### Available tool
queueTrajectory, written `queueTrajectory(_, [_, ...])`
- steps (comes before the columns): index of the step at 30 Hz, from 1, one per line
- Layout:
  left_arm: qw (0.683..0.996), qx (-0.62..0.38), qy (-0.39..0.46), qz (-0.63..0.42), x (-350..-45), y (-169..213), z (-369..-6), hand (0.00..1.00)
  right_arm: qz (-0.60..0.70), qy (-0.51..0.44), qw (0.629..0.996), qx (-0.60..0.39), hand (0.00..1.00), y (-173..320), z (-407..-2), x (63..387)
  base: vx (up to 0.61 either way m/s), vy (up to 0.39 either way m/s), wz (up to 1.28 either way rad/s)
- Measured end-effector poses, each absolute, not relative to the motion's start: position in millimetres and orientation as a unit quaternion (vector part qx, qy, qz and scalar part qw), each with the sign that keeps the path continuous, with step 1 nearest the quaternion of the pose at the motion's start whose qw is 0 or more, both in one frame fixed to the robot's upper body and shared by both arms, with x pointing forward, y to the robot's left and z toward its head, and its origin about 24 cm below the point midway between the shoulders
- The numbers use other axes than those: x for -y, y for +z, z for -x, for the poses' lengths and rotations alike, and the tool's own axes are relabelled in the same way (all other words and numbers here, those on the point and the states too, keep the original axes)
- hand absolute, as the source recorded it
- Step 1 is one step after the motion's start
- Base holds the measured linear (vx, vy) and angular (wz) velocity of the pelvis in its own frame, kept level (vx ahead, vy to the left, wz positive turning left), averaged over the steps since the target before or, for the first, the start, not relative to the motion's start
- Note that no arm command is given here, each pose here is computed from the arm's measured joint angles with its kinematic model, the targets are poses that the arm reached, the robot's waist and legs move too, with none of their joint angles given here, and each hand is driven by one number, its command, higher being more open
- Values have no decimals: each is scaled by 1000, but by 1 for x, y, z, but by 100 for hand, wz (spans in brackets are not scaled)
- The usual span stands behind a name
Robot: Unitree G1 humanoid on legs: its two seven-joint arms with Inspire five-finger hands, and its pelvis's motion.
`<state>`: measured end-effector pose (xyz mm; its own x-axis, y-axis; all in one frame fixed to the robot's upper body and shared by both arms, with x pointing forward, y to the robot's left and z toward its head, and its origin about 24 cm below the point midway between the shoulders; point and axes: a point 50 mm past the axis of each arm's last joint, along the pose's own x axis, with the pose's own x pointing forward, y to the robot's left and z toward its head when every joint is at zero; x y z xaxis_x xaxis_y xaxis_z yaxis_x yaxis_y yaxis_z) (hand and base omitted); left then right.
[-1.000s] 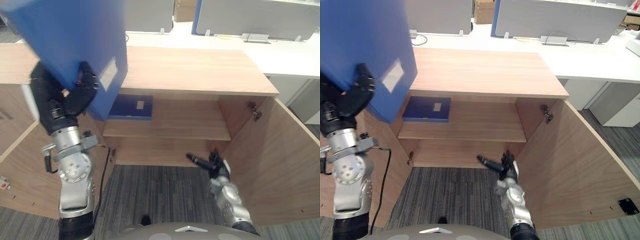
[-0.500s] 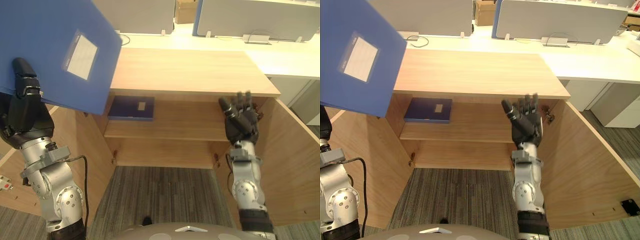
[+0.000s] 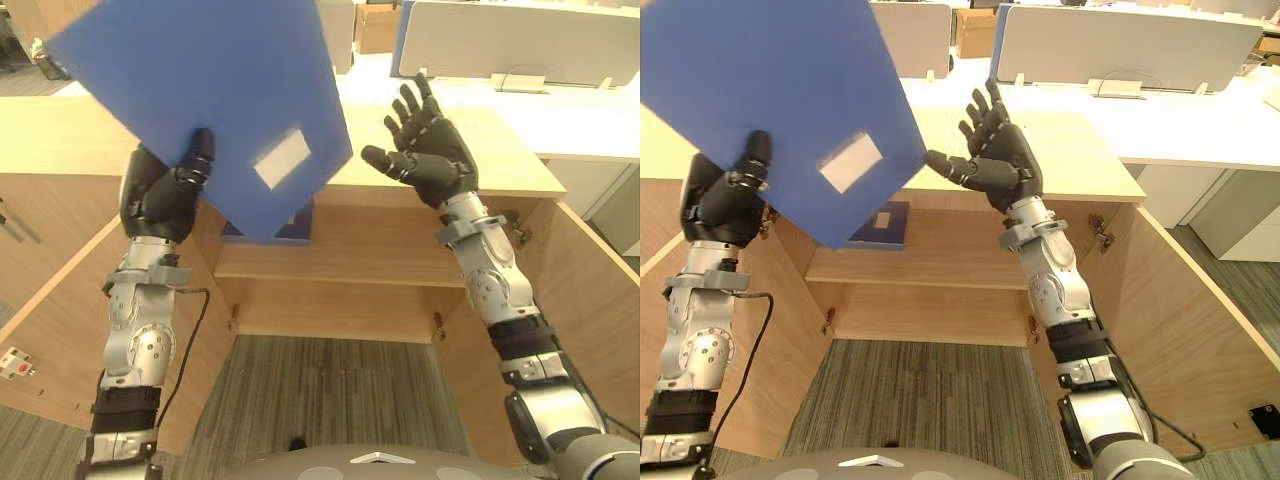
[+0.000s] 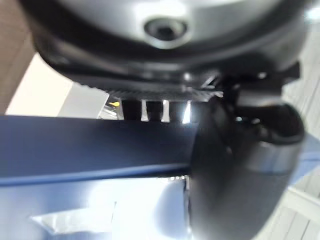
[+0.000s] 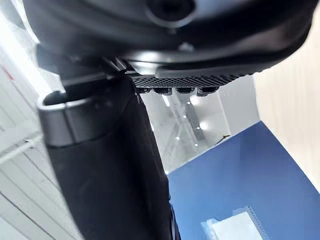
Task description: Walk over to the cabinet, pick up the folder, carry it to the office cabinet, place the folder inside the office cabinet, then close the office cabinet door
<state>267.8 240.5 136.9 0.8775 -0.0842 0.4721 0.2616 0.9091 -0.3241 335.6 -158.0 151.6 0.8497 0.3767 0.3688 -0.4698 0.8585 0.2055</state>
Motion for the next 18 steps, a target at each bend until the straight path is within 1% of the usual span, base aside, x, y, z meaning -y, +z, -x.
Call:
queueTrajectory(6, [953,217,-117,178,-239,133,-273,0,-117,238,953,146,100,154,-343,151,-8,-18,0])
queueTrajectory(11, [954,215,-147,145,-240,138,-273,0,-60,255,949,176,100,180,-349,145,-34,-37,-1])
queueTrajectory(16, [949,219,-192,122,-232,148,-279,0,-24,268,945,186,100,190,-351,141,-38,-26,1])
queueTrajectory(18, [945,220,-215,108,-231,151,-279,0,-13,285,941,183,100,190,-350,134,0,0,0])
